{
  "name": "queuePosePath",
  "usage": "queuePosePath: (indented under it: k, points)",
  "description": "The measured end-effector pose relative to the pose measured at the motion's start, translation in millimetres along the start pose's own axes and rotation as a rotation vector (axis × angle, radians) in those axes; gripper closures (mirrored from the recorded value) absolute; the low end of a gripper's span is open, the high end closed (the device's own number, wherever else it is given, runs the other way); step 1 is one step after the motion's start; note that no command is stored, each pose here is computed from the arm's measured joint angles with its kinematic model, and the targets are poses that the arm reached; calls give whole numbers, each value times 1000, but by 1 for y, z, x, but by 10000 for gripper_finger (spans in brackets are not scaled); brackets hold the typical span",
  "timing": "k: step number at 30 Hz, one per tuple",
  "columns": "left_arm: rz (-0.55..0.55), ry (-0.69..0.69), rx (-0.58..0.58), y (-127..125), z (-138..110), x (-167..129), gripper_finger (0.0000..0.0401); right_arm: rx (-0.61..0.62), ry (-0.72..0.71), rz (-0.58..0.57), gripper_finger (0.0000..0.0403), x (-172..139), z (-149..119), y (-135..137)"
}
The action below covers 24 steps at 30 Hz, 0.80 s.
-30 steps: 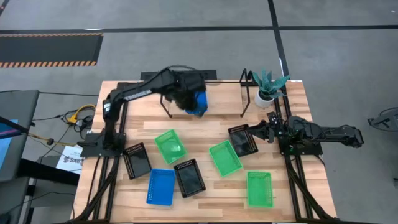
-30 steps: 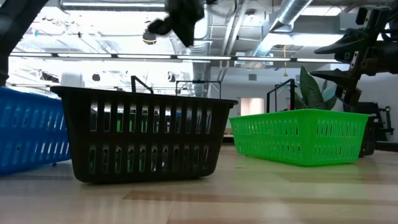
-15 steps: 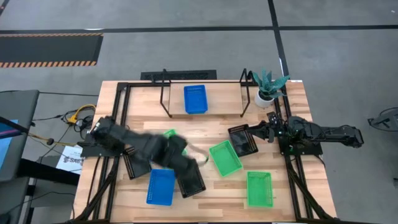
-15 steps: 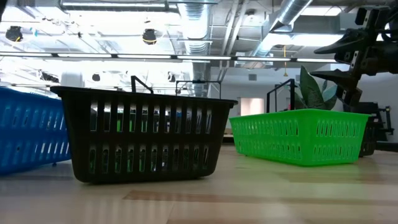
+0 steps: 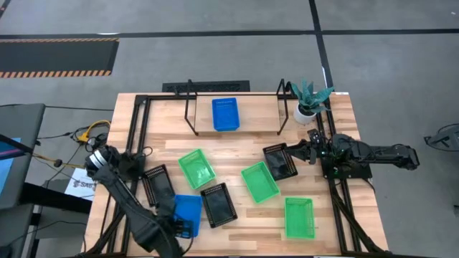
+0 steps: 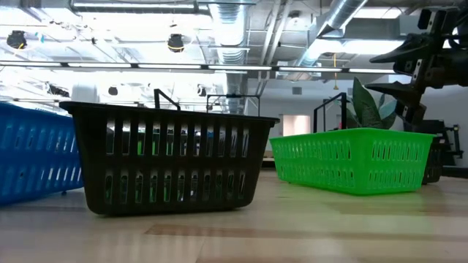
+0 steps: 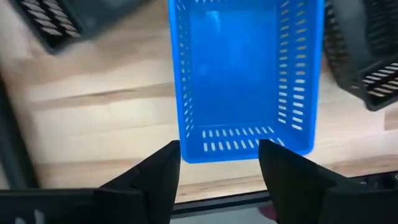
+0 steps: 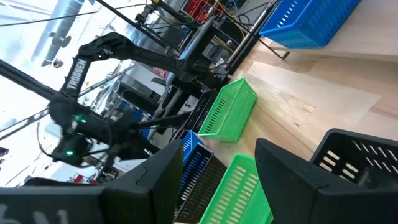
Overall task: Stack baskets on shelf by color
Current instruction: Stack the blue bin on top of the other blue bins on the shelf
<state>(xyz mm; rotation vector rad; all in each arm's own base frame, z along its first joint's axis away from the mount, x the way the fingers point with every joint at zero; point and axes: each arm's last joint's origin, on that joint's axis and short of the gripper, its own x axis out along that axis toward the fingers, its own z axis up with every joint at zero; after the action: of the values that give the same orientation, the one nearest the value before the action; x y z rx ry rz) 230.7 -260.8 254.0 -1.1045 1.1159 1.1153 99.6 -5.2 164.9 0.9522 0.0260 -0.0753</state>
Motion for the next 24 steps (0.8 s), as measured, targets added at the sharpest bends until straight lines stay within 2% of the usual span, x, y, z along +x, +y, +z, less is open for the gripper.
queuePosePath:
  k: [8, 16, 19, 24]
  points:
    - [39, 28, -29, 11, 6, 57, 204, 1, 2, 2, 179, 0, 0, 0]
    - [74, 30, -48, 12, 16, 75, 209, 17, 2, 2, 179, 0, 0, 0]
    - [97, 52, -49, 11, 19, 79, 240, 17, 2, 1, 179, 0, 0, 0]
    - [113, 41, -60, 9, 26, 82, 354, 13, 1, 1, 179, 0, 0, 0]
